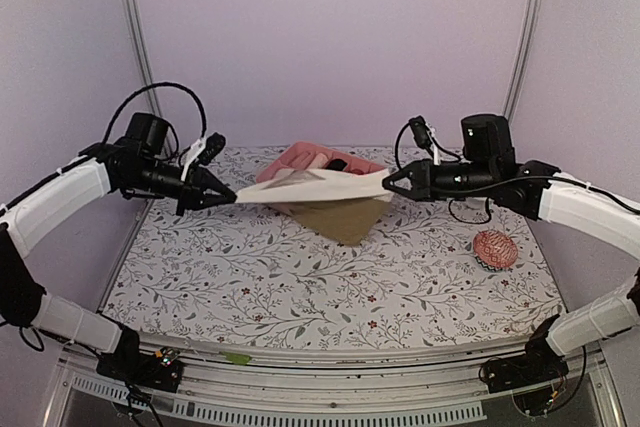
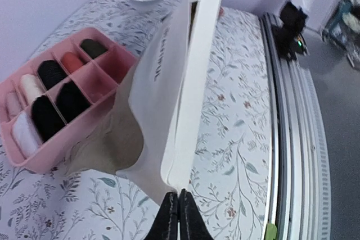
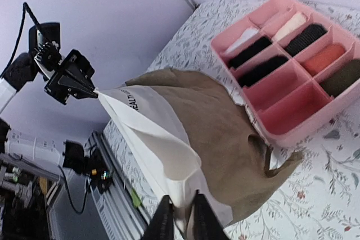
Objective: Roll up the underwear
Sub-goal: Turn over the underwear at the center of the board, then move the right arm with the bin to the storage box.
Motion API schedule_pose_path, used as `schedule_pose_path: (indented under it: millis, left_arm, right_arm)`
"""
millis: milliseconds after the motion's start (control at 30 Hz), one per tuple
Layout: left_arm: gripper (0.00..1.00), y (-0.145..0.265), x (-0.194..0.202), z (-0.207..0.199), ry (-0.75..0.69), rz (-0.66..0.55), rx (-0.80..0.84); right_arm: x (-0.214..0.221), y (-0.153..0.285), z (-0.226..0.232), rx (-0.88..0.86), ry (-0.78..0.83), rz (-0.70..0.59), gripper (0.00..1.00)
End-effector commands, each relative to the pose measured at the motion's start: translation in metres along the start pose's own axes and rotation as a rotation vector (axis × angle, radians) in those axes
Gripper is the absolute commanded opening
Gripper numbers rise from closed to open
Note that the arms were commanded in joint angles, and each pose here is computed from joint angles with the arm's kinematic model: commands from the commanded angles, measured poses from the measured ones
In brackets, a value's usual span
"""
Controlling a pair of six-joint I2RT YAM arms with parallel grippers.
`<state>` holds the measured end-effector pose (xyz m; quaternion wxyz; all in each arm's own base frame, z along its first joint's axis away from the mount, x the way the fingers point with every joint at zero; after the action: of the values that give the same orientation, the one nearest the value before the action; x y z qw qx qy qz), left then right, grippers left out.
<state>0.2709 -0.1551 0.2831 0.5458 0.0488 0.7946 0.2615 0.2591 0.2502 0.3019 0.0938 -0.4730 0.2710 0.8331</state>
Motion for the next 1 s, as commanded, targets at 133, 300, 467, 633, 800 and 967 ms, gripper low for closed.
schedule_pose_path:
  millis: [133,300,467,633,800,967]
  left_arm:
    - [0.76,0.008,0.114,-0.103,-0.540,0.234,0.213]
    - [0.94,0.008,0.101,-0.096,-0.556,0.142,0.079]
    - [0.79,-0.028,0.069,-0.050,-0.263,0.167,0.018]
    - [0.68,-0.061,0.020,0.023,0.005,0.156,-0.107]
    - [0.57,-0.081,0.013,0.083,0.175,0.170,-0.158]
    - [0.52,-0.090,0.022,0.112,0.252,0.156,-0.209]
  right_arm:
    - [0.139,0.031,0.022,-0.153,-0.101,0.388,0.93]
    - [0.138,0.034,0.009,-0.034,-0.066,0.381,0.93]
    - [0.125,-0.014,-0.019,0.113,-0.133,0.416,0.79]
    - [0.089,-0.061,-0.056,0.183,-0.267,0.338,0.67]
    - [0.066,-0.115,-0.077,0.145,-0.309,0.338,0.60]
    - [0.071,-0.160,-0.085,0.054,-0.337,0.364,0.51]
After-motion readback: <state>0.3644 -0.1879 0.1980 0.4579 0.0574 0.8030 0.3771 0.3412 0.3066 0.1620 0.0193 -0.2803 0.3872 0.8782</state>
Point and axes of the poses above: each gripper's point midway between its finger pads, its own y axis back along the fingers, its own z axis along the line the jaws close on, x = y × z, the point moved 7 cm from there along y, back along the fingers, and after that the axes turned 12 degrees about y, right-handed, at the moved point
